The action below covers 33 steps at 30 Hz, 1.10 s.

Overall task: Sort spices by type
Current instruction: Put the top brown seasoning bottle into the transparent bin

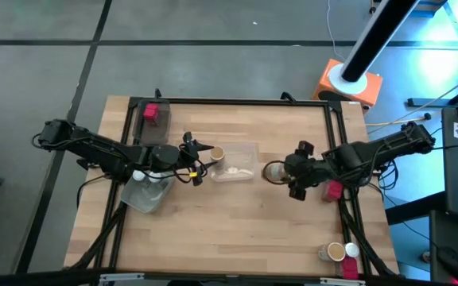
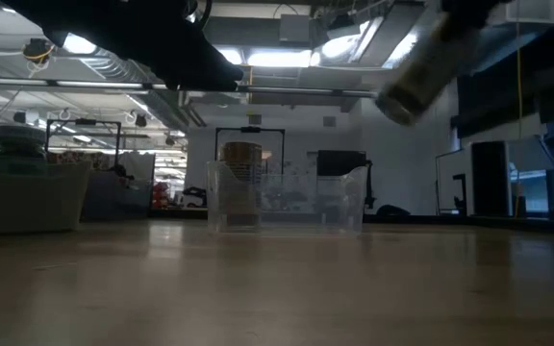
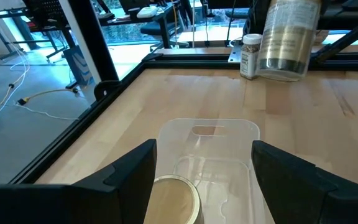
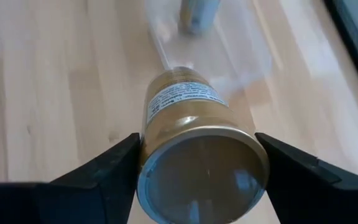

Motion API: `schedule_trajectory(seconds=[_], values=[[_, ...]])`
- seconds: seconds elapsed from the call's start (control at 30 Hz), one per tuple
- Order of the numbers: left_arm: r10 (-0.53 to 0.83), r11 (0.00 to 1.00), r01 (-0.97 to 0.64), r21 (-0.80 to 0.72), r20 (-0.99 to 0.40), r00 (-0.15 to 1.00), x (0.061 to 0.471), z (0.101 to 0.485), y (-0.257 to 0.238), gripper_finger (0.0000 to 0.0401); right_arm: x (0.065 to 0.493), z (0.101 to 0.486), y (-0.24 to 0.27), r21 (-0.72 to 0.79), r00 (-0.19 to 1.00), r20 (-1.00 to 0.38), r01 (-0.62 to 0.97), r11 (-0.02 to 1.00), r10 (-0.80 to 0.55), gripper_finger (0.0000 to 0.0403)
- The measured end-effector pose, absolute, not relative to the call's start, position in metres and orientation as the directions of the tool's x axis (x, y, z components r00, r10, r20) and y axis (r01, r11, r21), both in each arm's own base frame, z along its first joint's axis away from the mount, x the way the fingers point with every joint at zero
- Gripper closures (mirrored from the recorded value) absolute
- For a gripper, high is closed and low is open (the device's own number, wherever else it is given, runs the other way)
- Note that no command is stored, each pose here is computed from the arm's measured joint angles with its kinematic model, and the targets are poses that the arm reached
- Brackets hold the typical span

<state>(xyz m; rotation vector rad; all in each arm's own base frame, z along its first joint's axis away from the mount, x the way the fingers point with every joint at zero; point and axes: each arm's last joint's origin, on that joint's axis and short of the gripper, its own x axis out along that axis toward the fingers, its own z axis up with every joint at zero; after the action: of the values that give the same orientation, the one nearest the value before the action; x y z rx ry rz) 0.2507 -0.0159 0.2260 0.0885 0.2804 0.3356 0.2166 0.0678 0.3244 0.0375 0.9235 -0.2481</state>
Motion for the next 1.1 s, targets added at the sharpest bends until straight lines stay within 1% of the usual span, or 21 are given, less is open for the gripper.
schedule_trajectory(seconds=[0.1,0.23,0.4,0.53,0.73,0.97,1.1], values=[[0.337,0.941,-0.312,0.132,-0.256,0.906,0.251,0.226,-0.016,0.0156,0.228,0.326,0.063,-0.073,0.622,-0.757,0.227,0.971,-0.202,0.0118],[0.338,0.940,-0.313,0.132,-0.257,0.906,0.251,0.226,-0.016,0.0156,0.246,0.322,0.056,-0.119,0.644,-0.729,0.215,0.969,-0.232,0.0118],[0.338,0.940,-0.313,0.132,-0.256,0.906,0.251,0.226,-0.016,0.0156,0.271,0.310,0.043,-0.166,0.639,-0.725,0.198,0.966,-0.256,0.0118],[0.338,0.940,-0.313,0.133,-0.257,0.906,0.251,0.226,-0.016,0.0156,0.290,0.302,0.029,-0.188,0.589,-0.758,0.214,0.959,-0.280,0.0118],[0.338,0.940,-0.311,0.140,-0.256,0.906,0.251,0.226,-0.016,0.0156,0.321,0.303,0.012,-0.209,0.529,-0.796,0.215,0.954,-0.294,0.0119],[0.338,0.940,-0.310,0.142,-0.258,0.905,0.251,0.226,-0.016,0.0156,0.346,0.302,-0.013,-0.166,0.404,-0.880,0.229,0.959,-0.249,0.0119],[0.338,0.940,-0.310,0.144,-0.258,0.905,0.251,0.226,-0.016,0.0156,0.357,0.294,-0.026,-0.144,0.363,-0.903,0.247,0.958,-0.230,0.0119]])
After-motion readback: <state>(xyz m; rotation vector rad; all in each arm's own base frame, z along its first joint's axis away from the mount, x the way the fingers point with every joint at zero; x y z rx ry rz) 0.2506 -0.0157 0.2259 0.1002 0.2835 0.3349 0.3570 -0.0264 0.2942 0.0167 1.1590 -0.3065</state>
